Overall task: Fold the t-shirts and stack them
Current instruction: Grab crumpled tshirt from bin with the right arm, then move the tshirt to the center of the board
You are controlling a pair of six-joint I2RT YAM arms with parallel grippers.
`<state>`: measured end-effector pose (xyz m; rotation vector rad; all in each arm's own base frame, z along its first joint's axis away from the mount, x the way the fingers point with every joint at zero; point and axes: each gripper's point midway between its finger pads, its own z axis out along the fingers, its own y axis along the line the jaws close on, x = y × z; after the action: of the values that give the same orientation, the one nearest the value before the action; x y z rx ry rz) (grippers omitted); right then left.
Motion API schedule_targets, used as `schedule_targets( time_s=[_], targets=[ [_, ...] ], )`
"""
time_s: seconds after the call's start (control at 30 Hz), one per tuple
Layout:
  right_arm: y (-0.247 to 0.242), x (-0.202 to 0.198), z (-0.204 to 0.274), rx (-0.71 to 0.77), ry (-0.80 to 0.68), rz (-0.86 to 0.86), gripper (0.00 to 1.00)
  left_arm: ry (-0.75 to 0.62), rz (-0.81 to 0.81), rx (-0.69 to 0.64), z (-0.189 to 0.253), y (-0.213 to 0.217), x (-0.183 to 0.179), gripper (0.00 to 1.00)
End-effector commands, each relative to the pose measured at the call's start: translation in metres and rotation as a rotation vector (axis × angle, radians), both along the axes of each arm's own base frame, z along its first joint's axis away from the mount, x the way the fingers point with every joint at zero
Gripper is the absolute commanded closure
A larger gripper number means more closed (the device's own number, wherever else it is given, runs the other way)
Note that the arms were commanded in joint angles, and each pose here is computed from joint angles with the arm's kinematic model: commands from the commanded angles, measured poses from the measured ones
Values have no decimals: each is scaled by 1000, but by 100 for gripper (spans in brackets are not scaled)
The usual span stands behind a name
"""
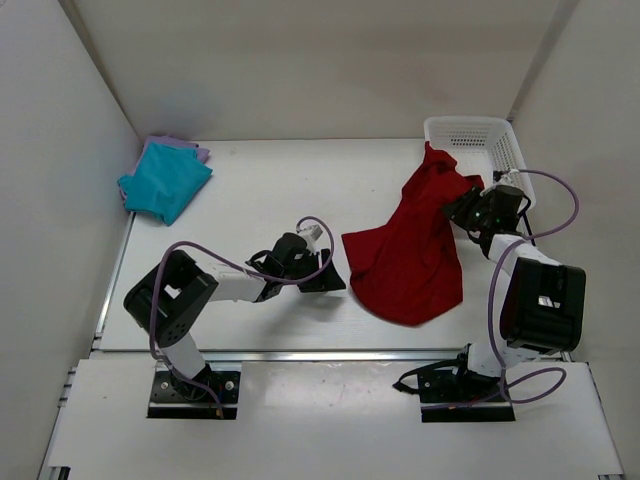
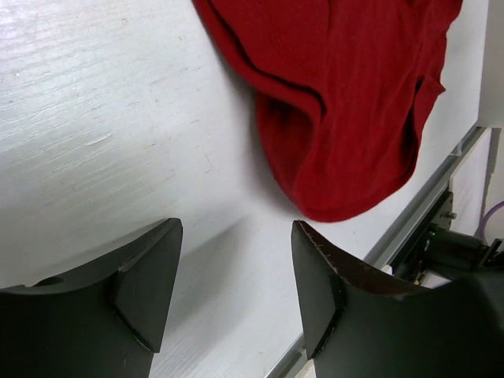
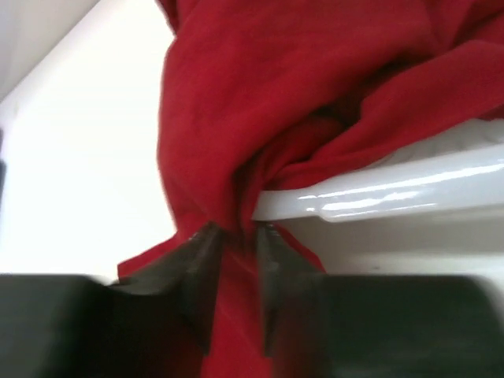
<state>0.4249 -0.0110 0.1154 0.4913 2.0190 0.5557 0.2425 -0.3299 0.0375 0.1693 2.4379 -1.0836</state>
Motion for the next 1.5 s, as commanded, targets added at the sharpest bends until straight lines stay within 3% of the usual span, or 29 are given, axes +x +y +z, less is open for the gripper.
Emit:
schedule_targets(
  time_s=[0.0,0.17,0.27,0.5,0.63,0.77,1.03,1.2,1.27,1.4,1.47],
  targets=[
    [8,3,16,53,-74,28,88,-40,9,-66,24,1,5,32],
    [11,-5,55,96,-158,47,96,-47,16,-88,33,3,8,33],
    [14,-11,96,212,-235,113,100,-33,26,-120,38,5,14,34],
    [33,-4,260,314,-554,330,100,-46,94,-176,56,23,25,35],
    [88,-15,364,257,-753,517,100,-67,149,-211,71,40,37,36],
    [134,-34,442,168,-892,573,100,-68,195,-238,78,56,45,36],
    [227,-87,527,66,-1093,651,100,-83,306,-309,97,95,60,37],
    [241,-68,479,126,-986,690,99,-128,414,-364,120,147,69,37],
    [247,-43,388,173,-799,678,100,-145,467,-348,122,172,69,36],
    [245,-31,238,245,-527,629,100,-147,618,-289,112,225,72,36],
    [239,-30,191,286,-432,602,100,-105,612,-283,102,221,72,37]
  ],
)
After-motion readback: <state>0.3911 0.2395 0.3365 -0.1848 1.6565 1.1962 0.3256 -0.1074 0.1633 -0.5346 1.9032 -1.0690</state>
